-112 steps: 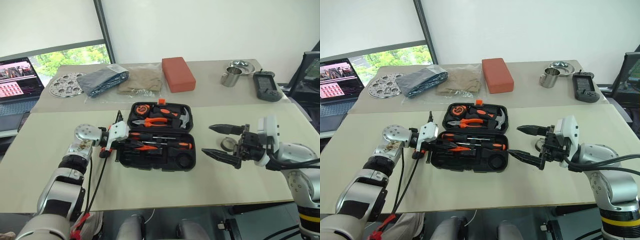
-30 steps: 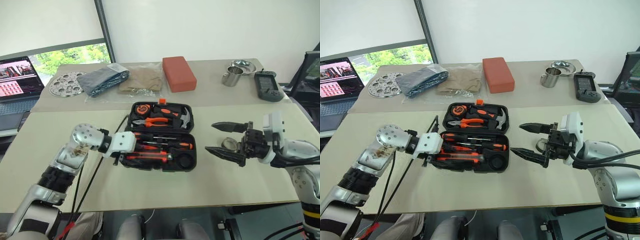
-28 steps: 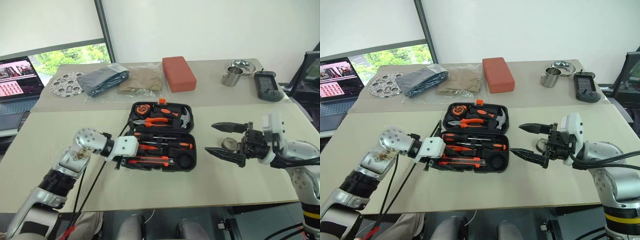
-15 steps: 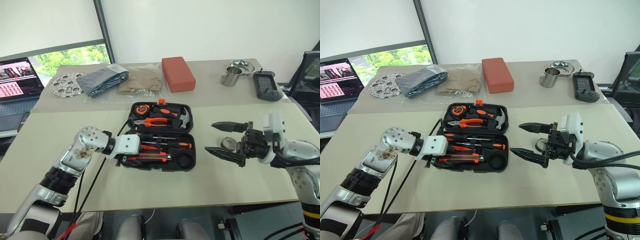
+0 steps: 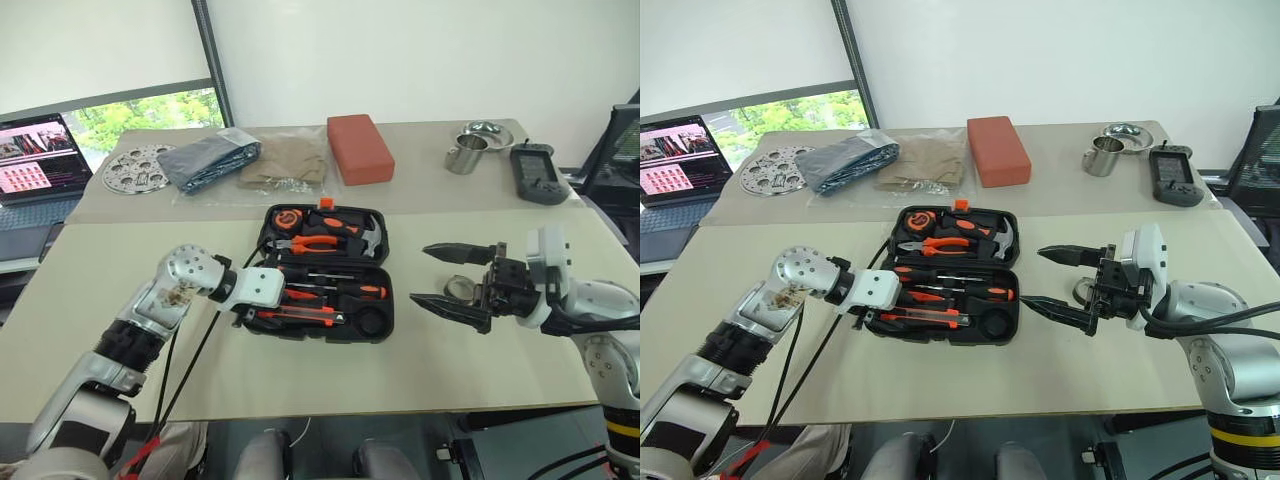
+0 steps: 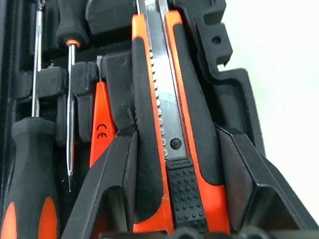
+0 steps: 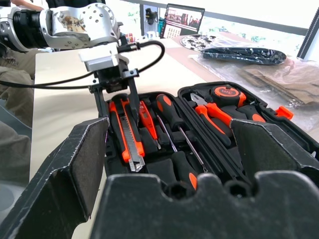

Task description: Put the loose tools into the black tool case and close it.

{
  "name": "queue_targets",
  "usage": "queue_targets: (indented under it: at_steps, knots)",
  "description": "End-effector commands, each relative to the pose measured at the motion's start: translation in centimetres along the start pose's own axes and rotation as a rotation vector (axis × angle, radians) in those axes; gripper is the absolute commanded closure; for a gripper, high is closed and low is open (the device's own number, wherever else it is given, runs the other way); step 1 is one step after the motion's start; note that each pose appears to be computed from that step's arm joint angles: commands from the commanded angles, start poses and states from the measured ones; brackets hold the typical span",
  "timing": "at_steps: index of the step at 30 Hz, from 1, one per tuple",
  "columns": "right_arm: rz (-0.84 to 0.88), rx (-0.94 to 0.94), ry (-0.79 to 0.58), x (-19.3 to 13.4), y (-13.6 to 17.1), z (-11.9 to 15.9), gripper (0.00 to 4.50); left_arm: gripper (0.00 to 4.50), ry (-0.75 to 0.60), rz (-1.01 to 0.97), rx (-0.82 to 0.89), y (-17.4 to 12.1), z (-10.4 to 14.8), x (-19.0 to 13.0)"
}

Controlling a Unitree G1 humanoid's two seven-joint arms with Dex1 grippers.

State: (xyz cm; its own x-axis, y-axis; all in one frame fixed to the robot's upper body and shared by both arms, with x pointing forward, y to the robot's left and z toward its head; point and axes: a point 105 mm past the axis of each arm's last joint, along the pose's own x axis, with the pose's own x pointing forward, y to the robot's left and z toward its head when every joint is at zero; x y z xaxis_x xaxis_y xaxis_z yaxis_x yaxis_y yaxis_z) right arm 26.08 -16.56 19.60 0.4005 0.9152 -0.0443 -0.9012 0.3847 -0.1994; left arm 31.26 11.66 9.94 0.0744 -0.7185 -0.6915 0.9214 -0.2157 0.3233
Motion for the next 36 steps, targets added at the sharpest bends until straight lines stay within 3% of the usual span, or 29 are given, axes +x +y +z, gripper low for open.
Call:
queue_targets:
  at_steps: [1, 5, 6, 11, 24, 31, 36]
  knots:
    - [-0.010, -0.058, -0.030, -0.3, -0.1, 1.1, 0.00, 2.73, 0.054, -0.061, -0.039, -1.1, -1.8, 1.4]
    - [-0.011, -0.059, -0.029, -0.2, 0.0, 1.1, 0.00, 2.73, 0.060, -0.067, -0.051, -1.2, -2.3, 1.5]
    - [-0.011, -0.059, -0.030, -0.2, 0.0, 1.1, 0.00, 1.72, 0.058, -0.062, -0.053, -1.1, -2.3, 1.5]
    - [-0.011, -0.055, -0.029, -0.2, 0.1, 0.9, 0.00, 0.04, 0.043, -0.033, -0.057, -0.5, -2.1, 1.2]
    - [-0.009, -0.050, -0.026, -0.3, 0.2, 0.6, 0.00, 0.01, -0.213, 0.116, -0.064, 2.5, 4.1, -5.4]
    - [-0.003, -0.055, -0.025, -0.2, 0.1, 0.7, 0.00, 0.01, -0.317, 0.165, -0.086, 3.6, 3.9, -3.4]
    - [-0.009, -0.060, -0.014, -0.6, 0.1, 0.8, 0.00, 1.50, -0.397, 0.123, -0.111, 2.9, 3.3, -1.3]
